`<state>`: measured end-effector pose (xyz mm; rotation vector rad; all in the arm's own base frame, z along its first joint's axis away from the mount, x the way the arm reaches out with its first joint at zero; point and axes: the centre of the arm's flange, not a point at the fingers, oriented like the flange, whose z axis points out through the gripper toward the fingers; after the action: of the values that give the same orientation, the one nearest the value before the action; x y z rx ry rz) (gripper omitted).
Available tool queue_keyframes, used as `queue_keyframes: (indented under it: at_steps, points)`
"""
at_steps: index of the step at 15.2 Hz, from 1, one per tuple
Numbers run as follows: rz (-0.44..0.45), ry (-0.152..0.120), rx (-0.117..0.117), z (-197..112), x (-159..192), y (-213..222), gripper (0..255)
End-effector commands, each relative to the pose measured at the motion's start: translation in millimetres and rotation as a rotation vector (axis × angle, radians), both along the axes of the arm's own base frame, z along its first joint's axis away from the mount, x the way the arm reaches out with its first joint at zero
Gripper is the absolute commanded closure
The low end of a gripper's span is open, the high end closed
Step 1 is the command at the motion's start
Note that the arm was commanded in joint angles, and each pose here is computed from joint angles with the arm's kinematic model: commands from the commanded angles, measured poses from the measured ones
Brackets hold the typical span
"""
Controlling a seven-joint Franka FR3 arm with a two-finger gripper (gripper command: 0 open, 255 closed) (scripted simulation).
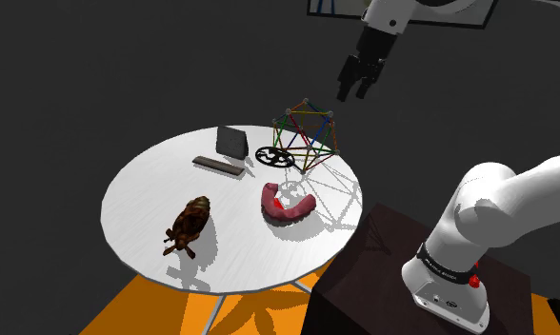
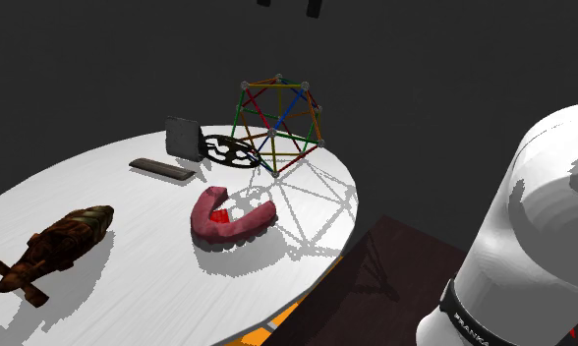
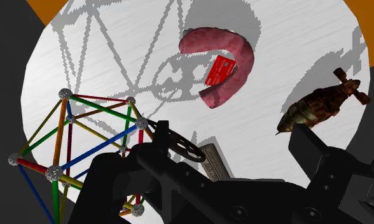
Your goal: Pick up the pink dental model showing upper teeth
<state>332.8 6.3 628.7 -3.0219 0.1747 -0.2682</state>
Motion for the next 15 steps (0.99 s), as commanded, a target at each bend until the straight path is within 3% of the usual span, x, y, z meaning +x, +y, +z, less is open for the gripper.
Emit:
queue_keyframes:
  at_steps: [1, 15]
  points:
    - [0.0, 0.0, 0.0, 0.0, 0.0, 0.0, 0]
    - [0.027, -0.01, -0.029, -164.1, 55.0, 67.1, 0]
